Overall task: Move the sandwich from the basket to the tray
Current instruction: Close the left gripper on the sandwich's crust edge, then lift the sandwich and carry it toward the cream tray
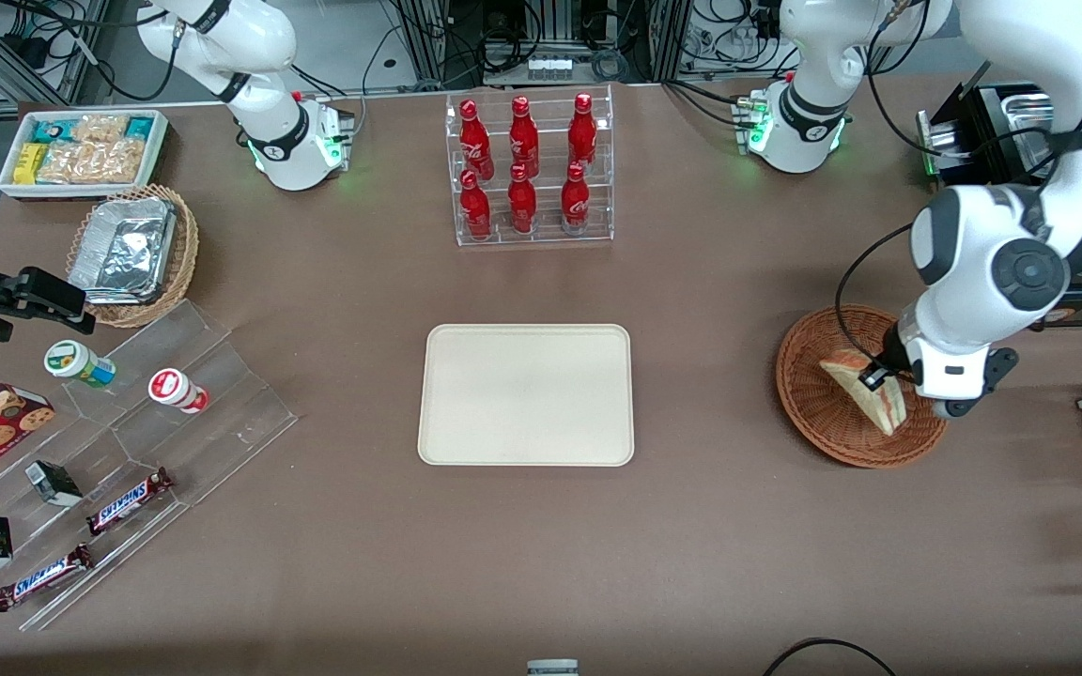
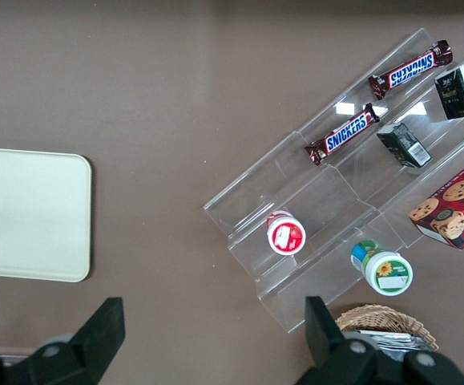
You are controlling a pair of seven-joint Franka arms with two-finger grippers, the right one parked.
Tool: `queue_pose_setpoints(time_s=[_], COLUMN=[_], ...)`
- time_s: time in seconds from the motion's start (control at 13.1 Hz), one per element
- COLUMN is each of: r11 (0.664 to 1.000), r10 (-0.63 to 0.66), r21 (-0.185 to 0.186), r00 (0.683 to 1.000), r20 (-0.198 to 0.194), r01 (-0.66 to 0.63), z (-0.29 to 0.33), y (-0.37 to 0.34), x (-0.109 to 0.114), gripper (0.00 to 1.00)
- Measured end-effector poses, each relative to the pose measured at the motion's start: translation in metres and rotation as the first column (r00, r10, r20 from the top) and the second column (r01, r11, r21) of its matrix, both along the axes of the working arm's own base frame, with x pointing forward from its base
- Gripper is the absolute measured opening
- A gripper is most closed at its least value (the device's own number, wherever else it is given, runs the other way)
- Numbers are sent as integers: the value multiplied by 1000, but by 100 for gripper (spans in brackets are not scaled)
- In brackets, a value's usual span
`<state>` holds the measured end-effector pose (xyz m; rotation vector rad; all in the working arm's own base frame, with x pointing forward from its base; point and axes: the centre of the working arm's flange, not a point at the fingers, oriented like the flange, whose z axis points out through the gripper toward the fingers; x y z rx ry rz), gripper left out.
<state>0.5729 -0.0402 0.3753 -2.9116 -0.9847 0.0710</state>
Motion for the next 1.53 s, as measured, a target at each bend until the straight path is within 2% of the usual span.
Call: queue_pose_setpoints(time_s=[0.23,0.53,1.22,1.53], r11=[997,979,907,901], r10=[-82,-205,-418,-428], r21=[-2,-14,-50,-60], r00=[996,978,908,903], r20=[-25,-32,-4,30], r01=[82,205,418,429], z=[57,93,106,92], y=[-23,-74,-205,-261], x=[4,2,-34,-50], gripper=[15,15,15,15])
